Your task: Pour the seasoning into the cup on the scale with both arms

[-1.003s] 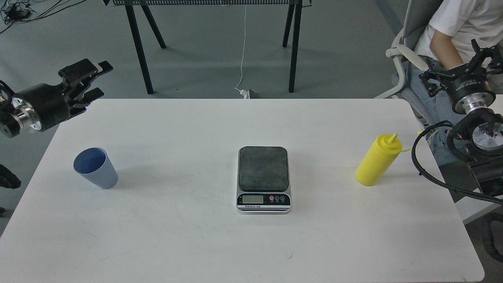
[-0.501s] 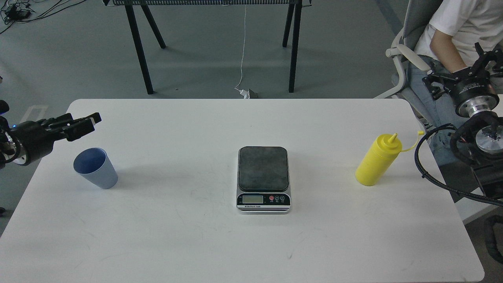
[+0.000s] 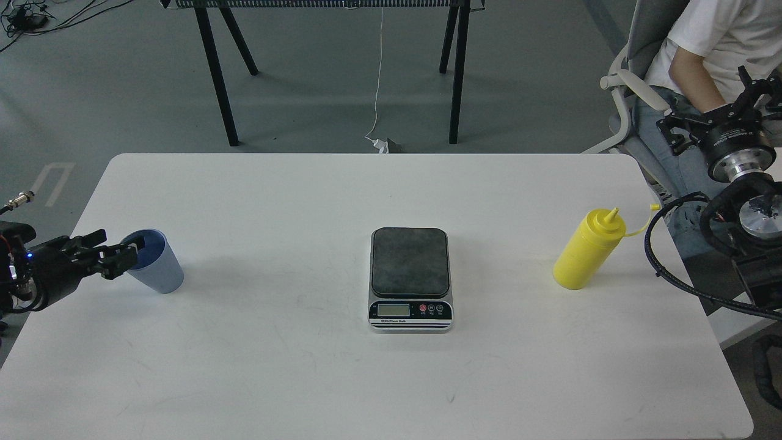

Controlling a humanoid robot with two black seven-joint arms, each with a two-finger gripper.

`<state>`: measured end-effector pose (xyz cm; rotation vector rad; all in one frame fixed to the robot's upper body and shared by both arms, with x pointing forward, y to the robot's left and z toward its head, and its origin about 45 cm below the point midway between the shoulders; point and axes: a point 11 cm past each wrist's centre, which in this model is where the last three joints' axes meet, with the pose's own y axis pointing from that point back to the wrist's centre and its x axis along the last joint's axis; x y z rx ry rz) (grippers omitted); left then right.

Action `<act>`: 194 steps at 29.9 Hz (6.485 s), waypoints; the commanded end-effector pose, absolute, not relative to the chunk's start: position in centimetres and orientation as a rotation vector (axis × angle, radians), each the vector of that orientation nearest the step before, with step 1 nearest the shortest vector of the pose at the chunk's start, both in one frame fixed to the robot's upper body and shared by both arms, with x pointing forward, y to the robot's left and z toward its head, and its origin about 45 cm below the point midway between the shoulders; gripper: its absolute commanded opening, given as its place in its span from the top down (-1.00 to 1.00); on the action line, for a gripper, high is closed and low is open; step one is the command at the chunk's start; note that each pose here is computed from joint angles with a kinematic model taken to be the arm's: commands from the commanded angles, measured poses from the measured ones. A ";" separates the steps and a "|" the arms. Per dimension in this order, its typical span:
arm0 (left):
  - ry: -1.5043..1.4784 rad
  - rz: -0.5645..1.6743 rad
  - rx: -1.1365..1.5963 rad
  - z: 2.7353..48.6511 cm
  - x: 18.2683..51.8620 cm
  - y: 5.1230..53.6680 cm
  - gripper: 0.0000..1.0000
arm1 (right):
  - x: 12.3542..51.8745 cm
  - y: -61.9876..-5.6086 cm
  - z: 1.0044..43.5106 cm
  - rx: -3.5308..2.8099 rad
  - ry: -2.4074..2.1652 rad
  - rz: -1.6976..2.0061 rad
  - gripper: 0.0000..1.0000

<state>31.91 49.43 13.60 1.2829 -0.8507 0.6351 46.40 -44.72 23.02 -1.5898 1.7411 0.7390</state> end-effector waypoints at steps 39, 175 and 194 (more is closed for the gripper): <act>-0.835 0.623 1.286 13.1 31.5 49.5 0.83 | 46.1 -44.9 22.5 -1.595 1.760 0.745 -1.00; 0.119 1.000 -0.536 36.6 50.9 22.8 -1.00 | 31.6 -49.4 19.6 -1.699 1.750 1.010 -1.00; 0.143 1.006 -0.540 35.3 50.7 23.7 -1.00 | 24.1 -39.4 11.7 -1.491 1.546 1.321 -1.00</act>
